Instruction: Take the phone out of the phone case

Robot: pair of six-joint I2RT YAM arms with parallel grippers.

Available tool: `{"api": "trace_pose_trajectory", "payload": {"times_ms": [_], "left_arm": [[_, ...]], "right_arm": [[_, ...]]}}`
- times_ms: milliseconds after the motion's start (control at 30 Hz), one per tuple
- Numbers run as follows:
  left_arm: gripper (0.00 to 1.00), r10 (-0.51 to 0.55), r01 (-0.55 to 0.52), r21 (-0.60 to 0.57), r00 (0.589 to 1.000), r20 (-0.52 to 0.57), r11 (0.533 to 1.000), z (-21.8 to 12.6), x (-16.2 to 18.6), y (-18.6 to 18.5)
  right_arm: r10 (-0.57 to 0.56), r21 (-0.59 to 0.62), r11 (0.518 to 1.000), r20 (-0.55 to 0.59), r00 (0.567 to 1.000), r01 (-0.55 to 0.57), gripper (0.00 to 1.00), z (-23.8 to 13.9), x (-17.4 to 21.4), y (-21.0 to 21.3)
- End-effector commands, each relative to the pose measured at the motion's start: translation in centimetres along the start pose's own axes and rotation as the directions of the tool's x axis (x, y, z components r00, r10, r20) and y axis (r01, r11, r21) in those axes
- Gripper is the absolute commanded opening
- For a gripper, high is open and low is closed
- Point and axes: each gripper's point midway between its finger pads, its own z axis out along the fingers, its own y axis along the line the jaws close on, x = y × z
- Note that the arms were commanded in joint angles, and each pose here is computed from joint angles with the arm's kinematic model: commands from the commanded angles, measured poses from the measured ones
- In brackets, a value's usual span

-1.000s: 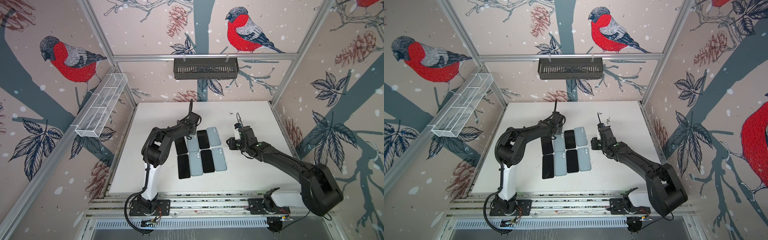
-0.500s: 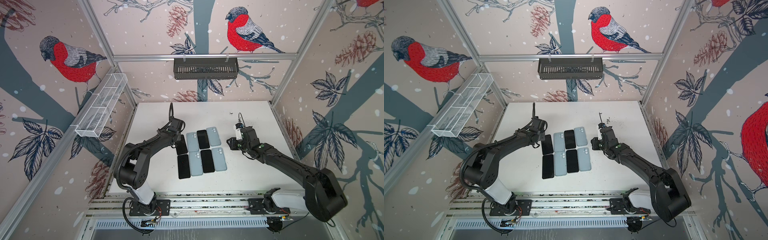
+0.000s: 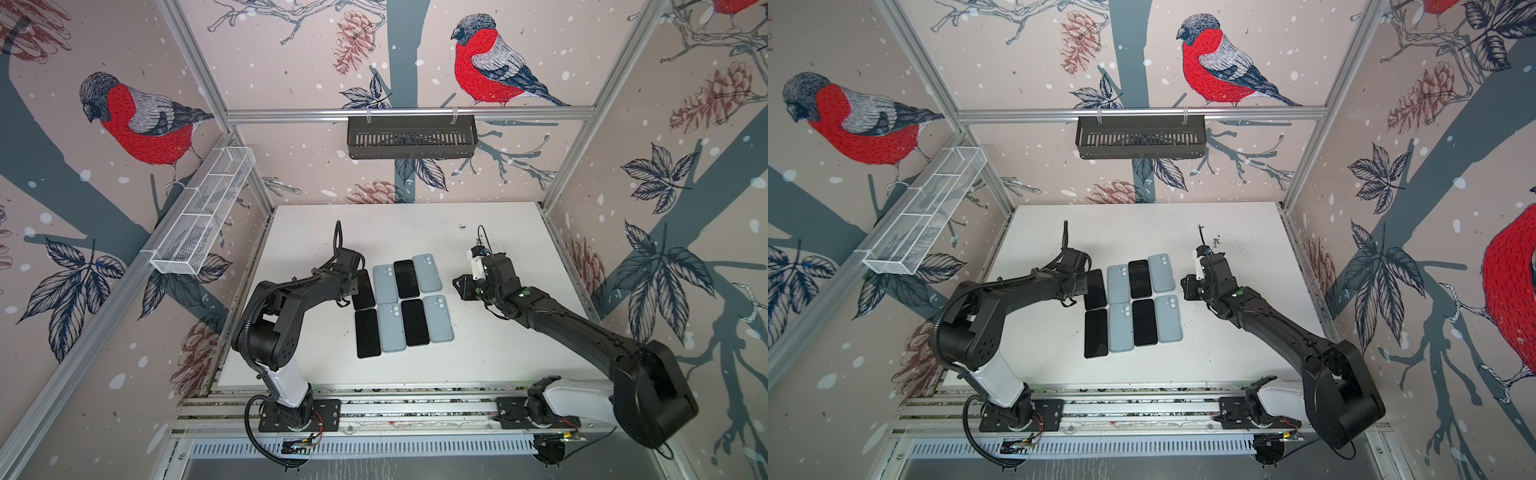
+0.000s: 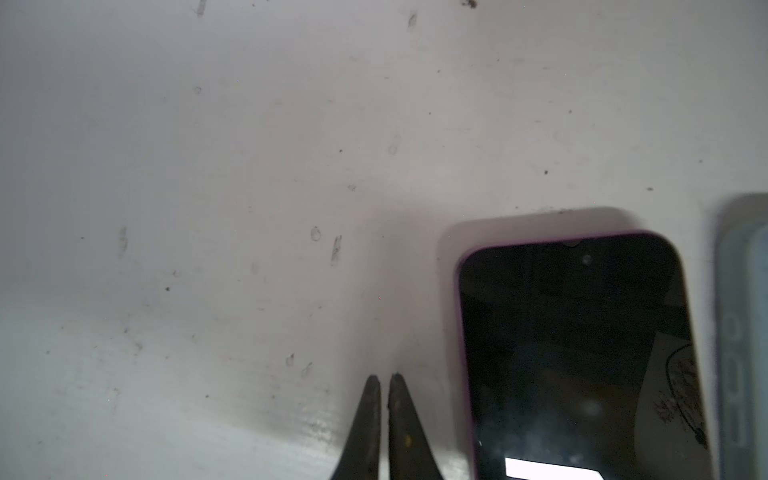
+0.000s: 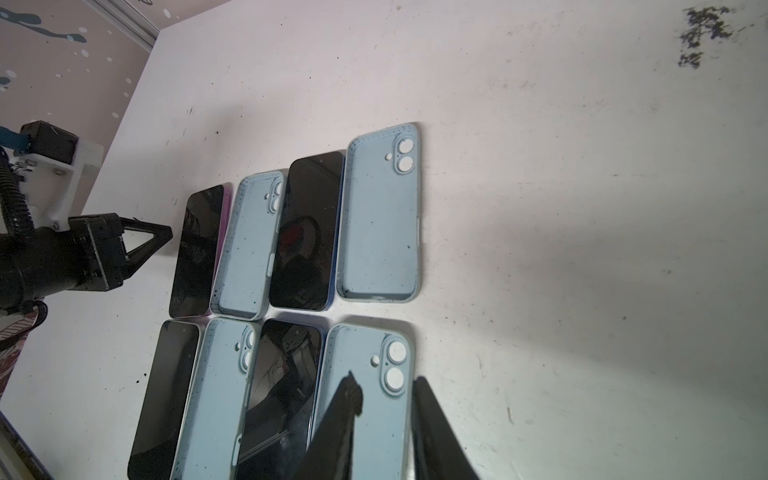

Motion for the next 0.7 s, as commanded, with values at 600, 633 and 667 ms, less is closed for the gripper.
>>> {"api": "trace_pose_trajectory", "payload": {"times_ms": [600, 633, 667], "left_arm": [[0.15, -0.091, 0.083, 0.101, 0.993, 0.077, 0.991, 0.7, -1.7, -2.4], [0.18, -0.104, 0.098, 0.075, 0.991, 0.08, 0.992, 0.6, -1.8, -1.6], [0.21, -0.115, 0.111, 0.052, 0.99, 0.083, 0.992, 0.6, -1.8, -0.7]], "right_arm": [[0.045, 0.025, 0.999, -0.009, 0.999, -0.045, 0.27, 0.1, 0.8, -2.1], [0.046, 0.03, 0.998, -0.008, 0.999, -0.046, 0.28, 0.0, 0.8, -2.4], [0.039, 0.029, 0.999, 0.017, 0.999, -0.04, 0.29, -0.6, 0.1, -2.3]]}}
